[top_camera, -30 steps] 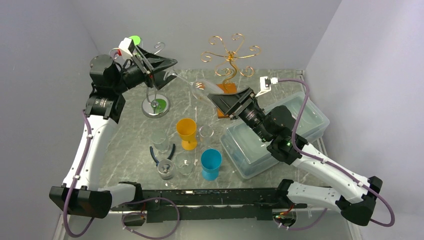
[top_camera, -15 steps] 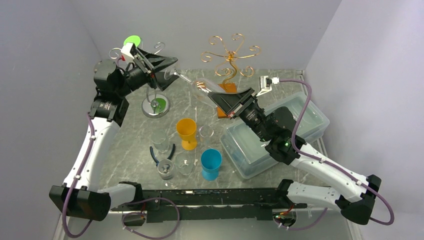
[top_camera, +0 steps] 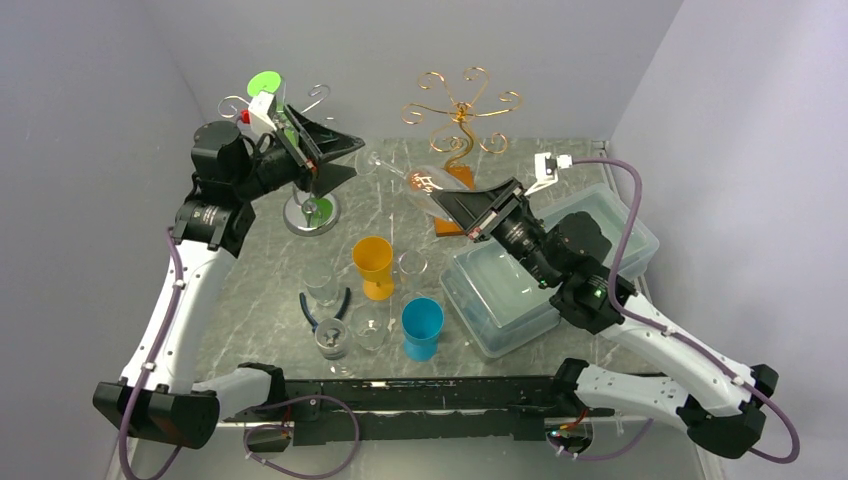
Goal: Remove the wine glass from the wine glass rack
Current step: Place the wine glass at the center of the board.
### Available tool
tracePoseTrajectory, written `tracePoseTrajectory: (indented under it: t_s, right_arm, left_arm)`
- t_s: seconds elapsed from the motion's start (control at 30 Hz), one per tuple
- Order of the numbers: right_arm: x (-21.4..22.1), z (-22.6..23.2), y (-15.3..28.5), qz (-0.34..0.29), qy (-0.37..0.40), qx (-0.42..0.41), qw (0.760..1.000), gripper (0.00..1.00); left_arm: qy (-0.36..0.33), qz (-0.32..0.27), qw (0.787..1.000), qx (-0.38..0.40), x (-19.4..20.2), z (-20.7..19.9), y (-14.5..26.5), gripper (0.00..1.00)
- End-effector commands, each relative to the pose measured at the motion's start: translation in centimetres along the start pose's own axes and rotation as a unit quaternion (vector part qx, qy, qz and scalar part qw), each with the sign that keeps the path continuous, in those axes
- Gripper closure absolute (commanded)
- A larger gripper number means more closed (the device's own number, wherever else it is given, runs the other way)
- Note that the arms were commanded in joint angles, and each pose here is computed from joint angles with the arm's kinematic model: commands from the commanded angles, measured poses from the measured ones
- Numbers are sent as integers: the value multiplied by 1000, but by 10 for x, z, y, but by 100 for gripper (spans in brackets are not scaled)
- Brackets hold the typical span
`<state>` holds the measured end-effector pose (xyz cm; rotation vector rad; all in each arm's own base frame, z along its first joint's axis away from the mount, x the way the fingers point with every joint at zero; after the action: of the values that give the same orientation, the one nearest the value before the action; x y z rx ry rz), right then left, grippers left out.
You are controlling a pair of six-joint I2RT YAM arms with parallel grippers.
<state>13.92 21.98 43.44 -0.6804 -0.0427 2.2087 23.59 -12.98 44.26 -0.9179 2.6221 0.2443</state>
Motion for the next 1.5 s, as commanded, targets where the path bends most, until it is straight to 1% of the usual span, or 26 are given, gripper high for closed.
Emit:
tracePoseTrajectory:
  t_s: [0.0,0.07,0.3,0.4,0.7,0.87,1.07,1.27,1.47]
  right_arm:
    - [-24,32,18,-23,20,-30,999,100]
    - [-25,34,22,-7,29,-21,999,100]
    - [-22,40,38,77,65,9,995,100]
    - [-17,43,40,130,76,17,988,100]
    - [-9,54,36,246,106,26,963,100]
    - [-6,56,48,329,119,50,936,100]
    - [-5,56,69,400,119,77,905,100]
    - [3,45,85,463,112,96,874,100]
    - [14,27,97,512,112,129,842,100]
  left_arm:
    - [-84,-23,996,-17,1,-13,15,1]
    - [-102,-30,994,-35,2,-14,19,1]
    - [-155,-46,982,-98,3,-13,34,1]
    - [-171,-51,977,-119,4,-12,40,1]
    - [-226,-74,957,-163,2,-24,59,0]
    - [-241,-79,952,-173,0,-28,64,1]
    - [-241,-78,952,-170,-1,-25,61,1]
    - [-239,-72,954,-168,-2,-22,57,0]
    - [-242,-73,952,-174,-2,-21,57,1]
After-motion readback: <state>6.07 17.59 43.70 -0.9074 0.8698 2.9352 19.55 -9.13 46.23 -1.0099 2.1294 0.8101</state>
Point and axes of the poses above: each gripper's point midway between its finger pads, its own y axis back along the fingers, its own z axis along the line the jaws close on, x = y × z, the point moved 9 cm from there along y, back along the fingers, and after that the axes turned 5 degrees about -y, right-handed, at the moved point
